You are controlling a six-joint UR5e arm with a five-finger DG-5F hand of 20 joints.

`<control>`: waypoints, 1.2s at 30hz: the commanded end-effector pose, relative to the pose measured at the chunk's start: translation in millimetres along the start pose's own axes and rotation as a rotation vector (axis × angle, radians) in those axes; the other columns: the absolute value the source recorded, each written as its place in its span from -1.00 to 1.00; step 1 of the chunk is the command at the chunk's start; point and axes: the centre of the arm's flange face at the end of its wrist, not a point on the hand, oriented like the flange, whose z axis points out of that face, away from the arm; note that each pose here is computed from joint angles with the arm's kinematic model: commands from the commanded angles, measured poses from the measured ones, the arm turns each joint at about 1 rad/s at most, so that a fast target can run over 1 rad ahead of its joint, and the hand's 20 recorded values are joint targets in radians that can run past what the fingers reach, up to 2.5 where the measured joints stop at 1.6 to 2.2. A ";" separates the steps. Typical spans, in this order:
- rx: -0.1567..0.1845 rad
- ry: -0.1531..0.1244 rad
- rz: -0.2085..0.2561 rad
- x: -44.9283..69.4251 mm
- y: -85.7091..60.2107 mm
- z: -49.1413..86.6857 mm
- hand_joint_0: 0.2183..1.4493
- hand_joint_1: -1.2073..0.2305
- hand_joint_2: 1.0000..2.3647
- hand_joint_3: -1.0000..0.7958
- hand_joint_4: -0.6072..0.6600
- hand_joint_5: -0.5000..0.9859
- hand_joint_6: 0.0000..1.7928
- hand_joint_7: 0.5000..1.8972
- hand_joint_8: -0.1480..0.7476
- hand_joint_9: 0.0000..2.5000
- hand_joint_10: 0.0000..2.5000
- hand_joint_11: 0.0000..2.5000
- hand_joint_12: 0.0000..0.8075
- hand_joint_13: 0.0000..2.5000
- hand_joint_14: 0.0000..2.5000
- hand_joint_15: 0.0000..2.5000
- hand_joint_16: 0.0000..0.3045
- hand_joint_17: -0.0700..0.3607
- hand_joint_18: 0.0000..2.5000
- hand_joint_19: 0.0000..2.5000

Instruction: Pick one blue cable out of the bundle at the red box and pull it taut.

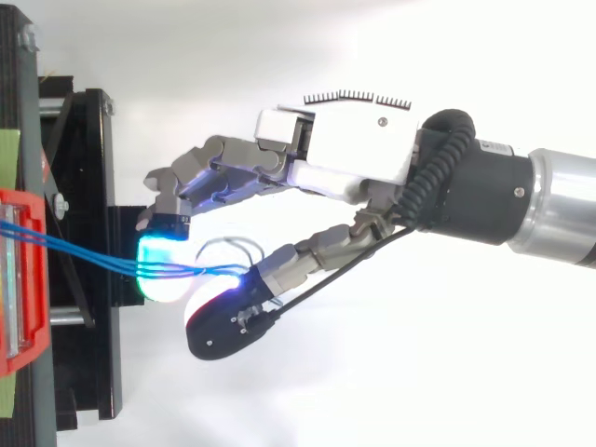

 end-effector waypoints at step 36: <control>0.069 -0.006 -0.023 -12.5 3.0 -9.8 -0.30 -0.47 -0.97 0.06 0.02 -0.55 0.00 -0.38 0.12 -0.52 -1.00 -0.80 -0.09 -0.73 -1.00 -0.94 -0.64 -0.11 -0.66 -0.89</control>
